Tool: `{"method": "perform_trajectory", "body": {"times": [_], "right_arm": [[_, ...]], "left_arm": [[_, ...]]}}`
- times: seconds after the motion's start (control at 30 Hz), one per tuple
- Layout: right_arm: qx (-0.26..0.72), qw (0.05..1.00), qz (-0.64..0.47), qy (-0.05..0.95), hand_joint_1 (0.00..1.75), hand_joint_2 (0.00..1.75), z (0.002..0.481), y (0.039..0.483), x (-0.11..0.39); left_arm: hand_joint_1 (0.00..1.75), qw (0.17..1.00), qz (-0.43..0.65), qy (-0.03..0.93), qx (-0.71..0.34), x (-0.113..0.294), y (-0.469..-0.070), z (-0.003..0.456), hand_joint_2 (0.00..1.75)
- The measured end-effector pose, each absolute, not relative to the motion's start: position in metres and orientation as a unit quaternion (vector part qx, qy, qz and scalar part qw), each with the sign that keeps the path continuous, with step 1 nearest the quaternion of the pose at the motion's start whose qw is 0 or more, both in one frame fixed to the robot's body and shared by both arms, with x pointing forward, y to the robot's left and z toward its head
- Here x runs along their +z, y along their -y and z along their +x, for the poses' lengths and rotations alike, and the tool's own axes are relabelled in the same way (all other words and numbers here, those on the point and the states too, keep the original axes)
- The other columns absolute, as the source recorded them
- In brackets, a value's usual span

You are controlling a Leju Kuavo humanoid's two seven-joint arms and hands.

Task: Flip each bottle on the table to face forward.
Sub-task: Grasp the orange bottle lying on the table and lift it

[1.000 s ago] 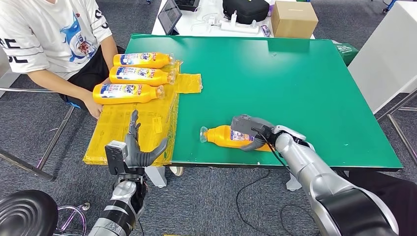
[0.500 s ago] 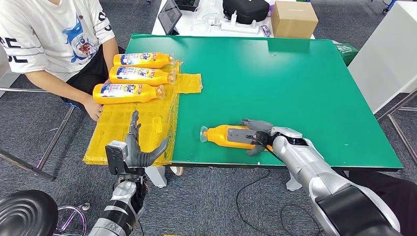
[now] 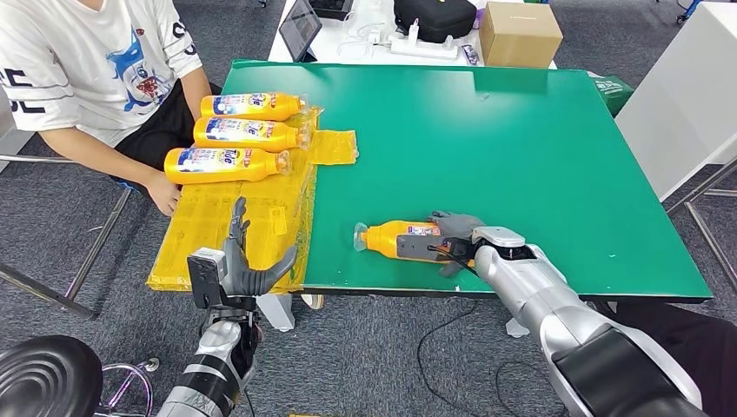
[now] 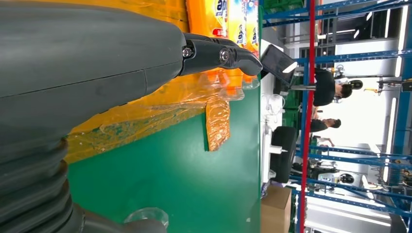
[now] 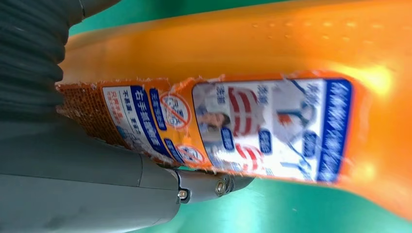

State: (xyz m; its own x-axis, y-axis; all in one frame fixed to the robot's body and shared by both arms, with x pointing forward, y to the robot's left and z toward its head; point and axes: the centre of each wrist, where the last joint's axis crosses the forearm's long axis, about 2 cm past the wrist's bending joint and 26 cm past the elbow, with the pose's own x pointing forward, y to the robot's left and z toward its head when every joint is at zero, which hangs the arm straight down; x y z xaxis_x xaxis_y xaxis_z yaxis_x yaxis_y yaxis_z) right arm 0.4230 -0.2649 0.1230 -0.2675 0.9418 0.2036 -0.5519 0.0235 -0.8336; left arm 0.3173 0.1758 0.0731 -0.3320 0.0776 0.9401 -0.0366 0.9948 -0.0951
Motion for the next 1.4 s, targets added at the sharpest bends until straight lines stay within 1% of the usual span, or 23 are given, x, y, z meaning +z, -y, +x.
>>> {"method": "perform_trajectory", "body": {"times": [0.03,0.07,0.13,0.17,0.2,0.4,0.63,0.8,0.9,0.93,1.0,1.1,1.2,1.3,1.4], "right_arm": [[0.667,0.561,-0.228,0.435,0.18,1.75,0.422,0.264,0.122],[0.670,0.559,-0.235,0.429,0.58,1.75,0.422,0.263,0.121],[0.676,0.555,-0.247,0.417,1.43,1.75,0.421,0.263,0.120],[0.678,0.553,-0.254,0.411,1.71,1.75,0.421,0.262,0.120],[0.681,0.551,-0.261,0.405,1.75,1.75,0.421,0.262,0.120],[0.697,0.537,-0.292,0.376,1.75,1.75,0.423,0.262,0.122],[0.702,0.531,-0.300,0.368,1.75,1.75,0.424,0.266,0.124],[0.696,0.530,-0.307,0.375,1.75,1.75,0.424,0.268,0.124],[0.675,0.527,-0.321,0.403,1.75,1.75,0.424,0.270,0.125],[0.658,0.524,-0.332,0.428,1.75,1.75,0.422,0.270,0.124],[0.594,0.505,-0.357,0.514,1.75,1.75,0.415,0.262,0.123],[0.456,0.454,-0.379,0.665,1.75,1.75,0.397,0.239,0.129],[0.335,0.398,-0.362,0.774,1.75,1.75,0.379,0.220,0.142],[0.227,0.333,-0.343,0.848,1.75,1.75,0.363,0.212,0.159],[0.141,0.287,-0.348,0.881,1.75,1.75,0.353,0.218,0.172]], "left_arm": [[0.00,0.579,-0.013,0.814,0.049,0.072,-0.176,0.317,1.75],[0.00,0.580,-0.013,0.813,0.050,0.072,-0.176,0.316,1.75],[0.00,0.582,-0.013,0.811,0.051,0.070,-0.176,0.314,1.75],[0.00,0.583,-0.012,0.811,0.052,0.070,-0.176,0.313,1.75],[0.00,0.583,-0.012,0.810,0.053,0.069,-0.177,0.312,1.75],[0.00,0.585,-0.012,0.809,0.058,0.068,-0.178,0.306,1.75],[0.00,0.584,-0.012,0.810,0.062,0.068,-0.179,0.304,1.75],[0.00,0.583,-0.012,0.810,0.063,0.068,-0.179,0.303,1.75],[0.00,0.582,-0.011,0.810,0.068,0.068,-0.181,0.302,1.75],[0.00,0.582,-0.010,0.810,0.070,0.068,-0.181,0.301,1.75],[0.00,0.582,-0.009,0.810,0.072,0.069,-0.182,0.299,1.75],[0.00,0.582,-0.011,0.809,0.077,0.071,-0.181,0.296,1.75],[0.00,0.587,-0.035,0.804,0.089,0.075,-0.175,0.296,1.75],[0.00,0.597,-0.082,0.792,0.102,0.078,-0.167,0.296,1.75],[0.00,0.600,-0.129,0.783,0.101,0.084,-0.158,0.298,1.75]]}}
